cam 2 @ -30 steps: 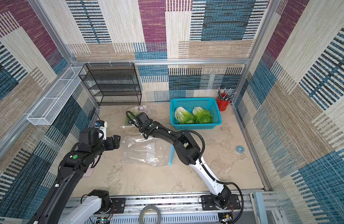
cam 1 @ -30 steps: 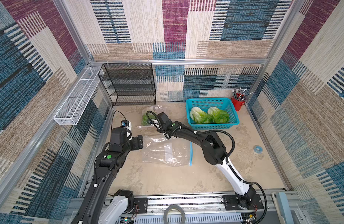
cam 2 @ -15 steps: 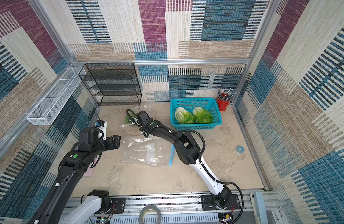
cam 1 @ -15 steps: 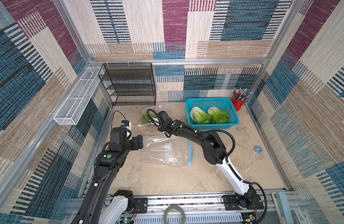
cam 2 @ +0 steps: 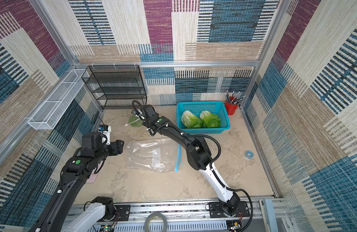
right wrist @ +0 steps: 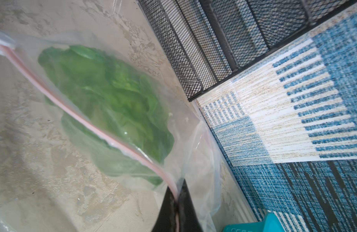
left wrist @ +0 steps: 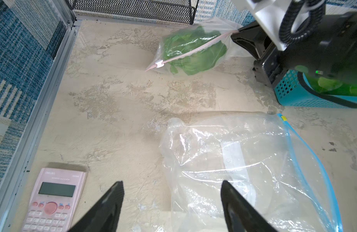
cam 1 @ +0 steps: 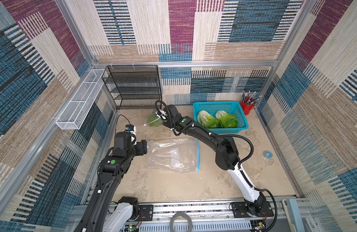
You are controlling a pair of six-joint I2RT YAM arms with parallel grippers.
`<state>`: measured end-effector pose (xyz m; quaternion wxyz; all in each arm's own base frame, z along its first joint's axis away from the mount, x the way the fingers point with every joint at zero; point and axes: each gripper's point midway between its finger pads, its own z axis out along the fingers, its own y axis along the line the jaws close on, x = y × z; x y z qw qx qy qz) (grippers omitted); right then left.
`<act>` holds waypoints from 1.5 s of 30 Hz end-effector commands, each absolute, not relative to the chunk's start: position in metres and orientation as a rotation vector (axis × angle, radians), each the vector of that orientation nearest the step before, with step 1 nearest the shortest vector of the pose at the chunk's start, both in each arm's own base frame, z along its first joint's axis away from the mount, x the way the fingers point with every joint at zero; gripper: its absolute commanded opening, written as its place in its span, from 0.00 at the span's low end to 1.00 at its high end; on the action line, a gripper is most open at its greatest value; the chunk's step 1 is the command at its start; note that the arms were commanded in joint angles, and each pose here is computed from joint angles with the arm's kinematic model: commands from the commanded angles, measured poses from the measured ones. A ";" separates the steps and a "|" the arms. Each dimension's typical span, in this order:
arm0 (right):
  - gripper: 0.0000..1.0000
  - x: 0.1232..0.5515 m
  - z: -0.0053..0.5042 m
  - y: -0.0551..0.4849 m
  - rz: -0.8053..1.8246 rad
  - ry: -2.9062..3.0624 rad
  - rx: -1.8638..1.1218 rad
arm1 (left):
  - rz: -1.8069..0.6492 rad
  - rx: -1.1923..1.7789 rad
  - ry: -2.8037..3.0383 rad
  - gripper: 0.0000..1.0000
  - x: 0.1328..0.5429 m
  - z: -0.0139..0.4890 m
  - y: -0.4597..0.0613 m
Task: Open the zip-top bag and take out the chinese cabbages
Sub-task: Adjust the zipper food storage bag in the zipper food storage bag.
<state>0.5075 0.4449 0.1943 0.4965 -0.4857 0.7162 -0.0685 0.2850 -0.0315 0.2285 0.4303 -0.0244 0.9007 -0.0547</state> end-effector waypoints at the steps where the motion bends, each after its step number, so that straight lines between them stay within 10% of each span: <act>1: 0.00 0.507 0.221 0.442 -0.127 1.734 -1.105 | -0.154 -0.049 2.217 0.75 0.289 0.234 -0.034; 23: 0.00 0.478 0.336 0.417 0.026 1.677 -0.975 | -0.186 -0.034 2.125 0.52 0.284 0.253 -0.036; 45: 0.00 0.338 0.378 0.367 0.533 1.616 -0.979 | -0.476 0.184 1.733 0.46 0.246 0.320 -0.079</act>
